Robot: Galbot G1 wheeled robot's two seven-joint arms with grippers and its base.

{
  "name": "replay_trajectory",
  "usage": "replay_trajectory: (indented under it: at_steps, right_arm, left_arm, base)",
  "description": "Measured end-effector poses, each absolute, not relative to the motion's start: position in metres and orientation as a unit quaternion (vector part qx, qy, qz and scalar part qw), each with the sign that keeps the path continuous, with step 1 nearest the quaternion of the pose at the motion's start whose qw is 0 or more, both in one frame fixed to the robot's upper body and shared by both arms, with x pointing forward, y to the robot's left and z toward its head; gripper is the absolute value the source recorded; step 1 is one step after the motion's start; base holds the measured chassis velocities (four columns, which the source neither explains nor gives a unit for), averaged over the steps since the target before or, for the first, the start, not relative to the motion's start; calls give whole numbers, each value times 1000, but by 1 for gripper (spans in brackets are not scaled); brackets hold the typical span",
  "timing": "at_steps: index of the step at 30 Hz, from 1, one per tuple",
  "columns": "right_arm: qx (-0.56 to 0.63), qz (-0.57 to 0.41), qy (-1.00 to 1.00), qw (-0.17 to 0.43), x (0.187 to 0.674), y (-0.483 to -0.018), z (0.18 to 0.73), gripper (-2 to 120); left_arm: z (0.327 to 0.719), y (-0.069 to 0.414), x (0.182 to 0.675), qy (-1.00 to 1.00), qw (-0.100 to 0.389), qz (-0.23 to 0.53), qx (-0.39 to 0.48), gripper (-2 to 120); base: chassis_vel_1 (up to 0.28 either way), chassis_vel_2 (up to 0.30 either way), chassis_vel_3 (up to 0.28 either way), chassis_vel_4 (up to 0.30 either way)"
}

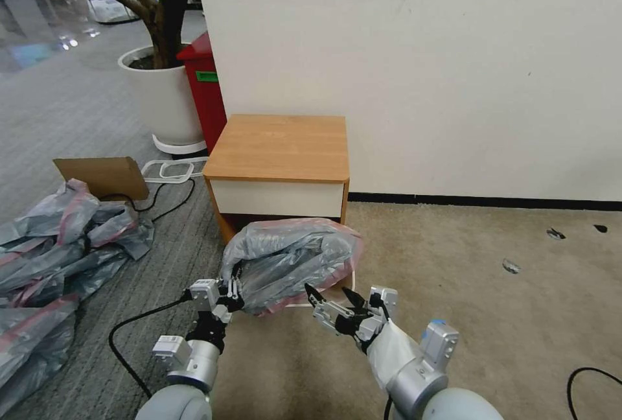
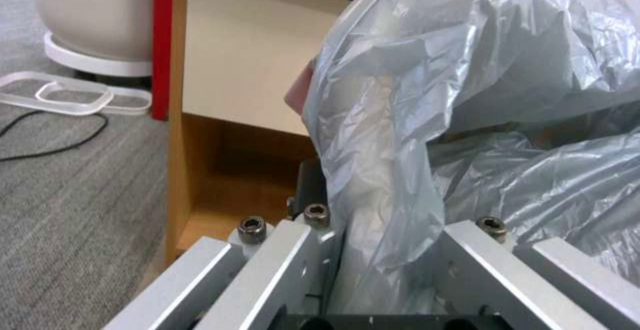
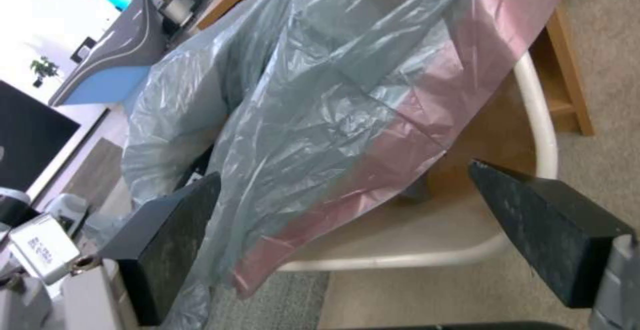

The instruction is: Pick up the garbage bag from the table and place it over the trash can.

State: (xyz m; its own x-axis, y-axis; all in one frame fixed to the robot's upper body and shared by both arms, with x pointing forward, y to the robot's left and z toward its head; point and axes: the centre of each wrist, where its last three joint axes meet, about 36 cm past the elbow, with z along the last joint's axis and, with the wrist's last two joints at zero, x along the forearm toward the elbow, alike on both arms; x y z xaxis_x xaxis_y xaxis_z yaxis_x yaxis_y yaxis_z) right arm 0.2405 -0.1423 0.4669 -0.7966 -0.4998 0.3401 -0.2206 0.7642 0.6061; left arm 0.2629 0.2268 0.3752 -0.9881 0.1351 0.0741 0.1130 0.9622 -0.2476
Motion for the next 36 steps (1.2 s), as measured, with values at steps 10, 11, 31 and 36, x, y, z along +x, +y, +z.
replay_trajectory:
  at_steps: [10,11,31,36]
  right_arm:
    - [189,-290,-903,255,249,-133,459,95]
    - [189,-290,-903,255,249,-133,459,95]
    - [199,-330,-894,227,262,-121,453,82]
    - [196,-332,-895,224,262,-118,447,62]
  left_arm:
    - [375,223,261,-989,44,124,-69,5]
    - [375,223,261,-989,44,124,-69,5]
    - [375,223,257,-989,47,123,-71,5]
    - [376,222,256,-989,45,125,-70,5]
  base:
    - [0,0,0,0]
    - [0,0,0,0]
    - [0,0,0,0]
    - [0,0,0,0]
